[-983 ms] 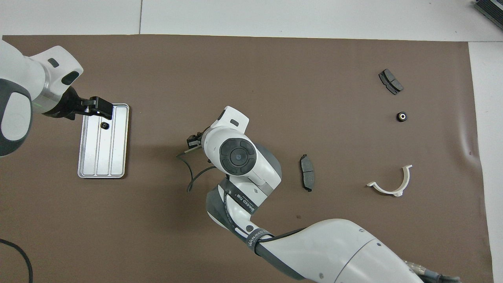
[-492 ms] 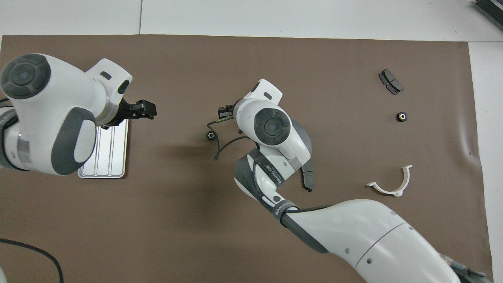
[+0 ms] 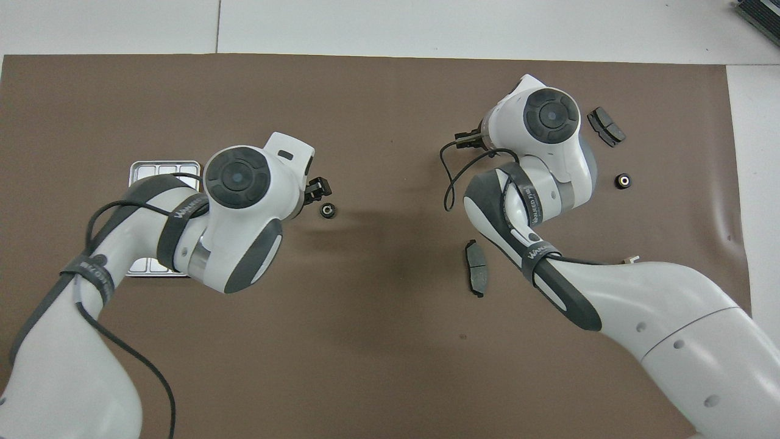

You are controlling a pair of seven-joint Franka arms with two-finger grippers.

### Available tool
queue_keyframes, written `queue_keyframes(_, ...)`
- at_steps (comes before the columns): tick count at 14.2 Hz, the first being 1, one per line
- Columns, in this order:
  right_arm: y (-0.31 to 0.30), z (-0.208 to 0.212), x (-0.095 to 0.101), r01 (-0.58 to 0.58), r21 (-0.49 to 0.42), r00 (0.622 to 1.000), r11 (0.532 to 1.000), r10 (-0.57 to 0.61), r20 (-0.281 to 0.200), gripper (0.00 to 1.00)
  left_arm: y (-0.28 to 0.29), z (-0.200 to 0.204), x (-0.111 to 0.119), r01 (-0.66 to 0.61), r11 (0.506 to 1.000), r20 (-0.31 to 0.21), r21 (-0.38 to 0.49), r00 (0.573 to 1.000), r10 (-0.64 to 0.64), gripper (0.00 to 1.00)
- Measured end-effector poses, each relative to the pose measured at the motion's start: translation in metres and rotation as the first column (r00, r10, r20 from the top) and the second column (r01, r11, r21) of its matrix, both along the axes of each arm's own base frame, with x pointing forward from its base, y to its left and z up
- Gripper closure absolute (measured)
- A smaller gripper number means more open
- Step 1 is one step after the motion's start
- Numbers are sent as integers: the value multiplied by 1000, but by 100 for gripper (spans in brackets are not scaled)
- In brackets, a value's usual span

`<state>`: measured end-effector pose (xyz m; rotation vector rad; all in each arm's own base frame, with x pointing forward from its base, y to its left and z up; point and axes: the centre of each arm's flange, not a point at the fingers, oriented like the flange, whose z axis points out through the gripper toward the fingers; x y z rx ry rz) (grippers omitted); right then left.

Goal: Pick bearing gear from pile to tray

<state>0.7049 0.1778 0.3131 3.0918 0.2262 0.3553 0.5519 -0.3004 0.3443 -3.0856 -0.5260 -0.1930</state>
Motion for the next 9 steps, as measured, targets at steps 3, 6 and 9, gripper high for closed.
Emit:
queue_keyframes(3,-48,-11,1,5,-45,995,999,-9,-98,42,-24,-36,-3,-15,1000,-3,0,1000,15,0)
queue_keyframes(6,-118,-12,5,-48,-73,987,996,36,-155,42,-31,-43,-3,-45,999,5,-14,999,45,8)
queue_keyframes(9,-188,1,0,-122,-89,974,989,102,-203,42,-32,-44,-3,-47,999,11,-18,999,48,30)
